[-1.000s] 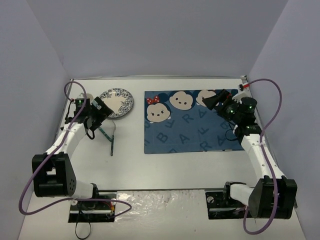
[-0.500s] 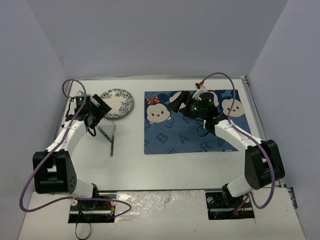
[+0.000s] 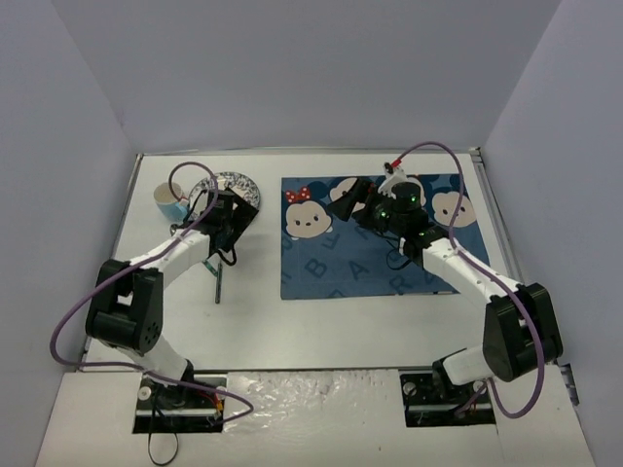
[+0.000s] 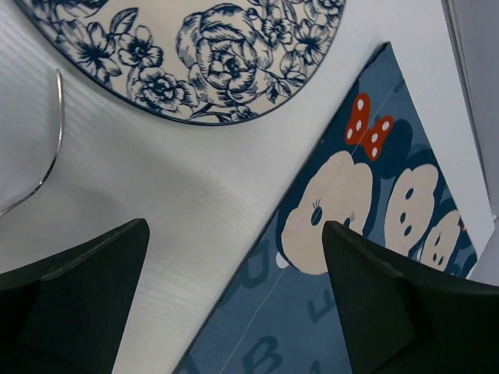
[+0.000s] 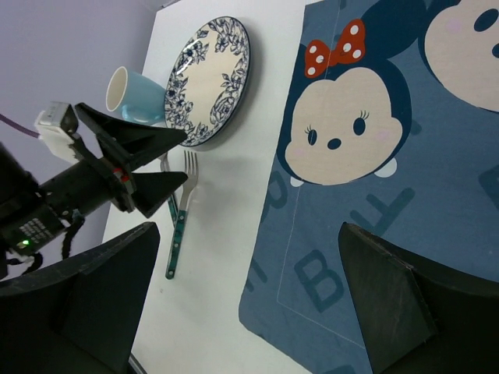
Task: Set the dinner table for one person
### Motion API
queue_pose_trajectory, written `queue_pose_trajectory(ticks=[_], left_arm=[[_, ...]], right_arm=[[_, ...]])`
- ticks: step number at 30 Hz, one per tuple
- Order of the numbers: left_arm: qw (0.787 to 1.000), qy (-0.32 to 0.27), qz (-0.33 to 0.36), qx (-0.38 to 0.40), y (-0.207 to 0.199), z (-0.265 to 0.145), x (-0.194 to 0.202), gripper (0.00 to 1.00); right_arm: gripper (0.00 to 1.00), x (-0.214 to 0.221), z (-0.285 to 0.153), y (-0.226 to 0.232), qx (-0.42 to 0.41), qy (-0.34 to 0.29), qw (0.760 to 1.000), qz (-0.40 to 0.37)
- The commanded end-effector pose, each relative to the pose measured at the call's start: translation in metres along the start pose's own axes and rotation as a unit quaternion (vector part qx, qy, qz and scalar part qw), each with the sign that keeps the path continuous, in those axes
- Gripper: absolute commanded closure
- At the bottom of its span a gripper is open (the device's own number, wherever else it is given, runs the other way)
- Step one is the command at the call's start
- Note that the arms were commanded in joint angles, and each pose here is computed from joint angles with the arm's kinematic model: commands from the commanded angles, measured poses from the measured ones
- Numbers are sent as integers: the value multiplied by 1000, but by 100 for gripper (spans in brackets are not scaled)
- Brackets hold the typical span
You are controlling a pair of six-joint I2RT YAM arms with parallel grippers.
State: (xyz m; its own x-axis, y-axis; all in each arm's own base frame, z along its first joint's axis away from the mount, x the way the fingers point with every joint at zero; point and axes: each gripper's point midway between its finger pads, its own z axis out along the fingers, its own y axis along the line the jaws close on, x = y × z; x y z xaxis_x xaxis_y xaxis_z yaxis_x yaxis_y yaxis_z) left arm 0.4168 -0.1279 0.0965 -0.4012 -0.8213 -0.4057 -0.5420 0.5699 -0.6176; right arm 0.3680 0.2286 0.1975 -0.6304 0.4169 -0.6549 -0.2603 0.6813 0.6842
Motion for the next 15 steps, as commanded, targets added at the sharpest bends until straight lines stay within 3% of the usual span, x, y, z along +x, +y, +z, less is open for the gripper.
queue_pose_trajectory(ticks=[1, 15], left_arm=[[991, -74, -105, 37, -22, 15, -28, 11], [976, -129, -175, 20, -3, 60, -31, 18]], right_arm=[[4, -22, -24, 14, -22, -45, 999, -22], [4, -18, -57, 2, -29, -43, 999, -17]])
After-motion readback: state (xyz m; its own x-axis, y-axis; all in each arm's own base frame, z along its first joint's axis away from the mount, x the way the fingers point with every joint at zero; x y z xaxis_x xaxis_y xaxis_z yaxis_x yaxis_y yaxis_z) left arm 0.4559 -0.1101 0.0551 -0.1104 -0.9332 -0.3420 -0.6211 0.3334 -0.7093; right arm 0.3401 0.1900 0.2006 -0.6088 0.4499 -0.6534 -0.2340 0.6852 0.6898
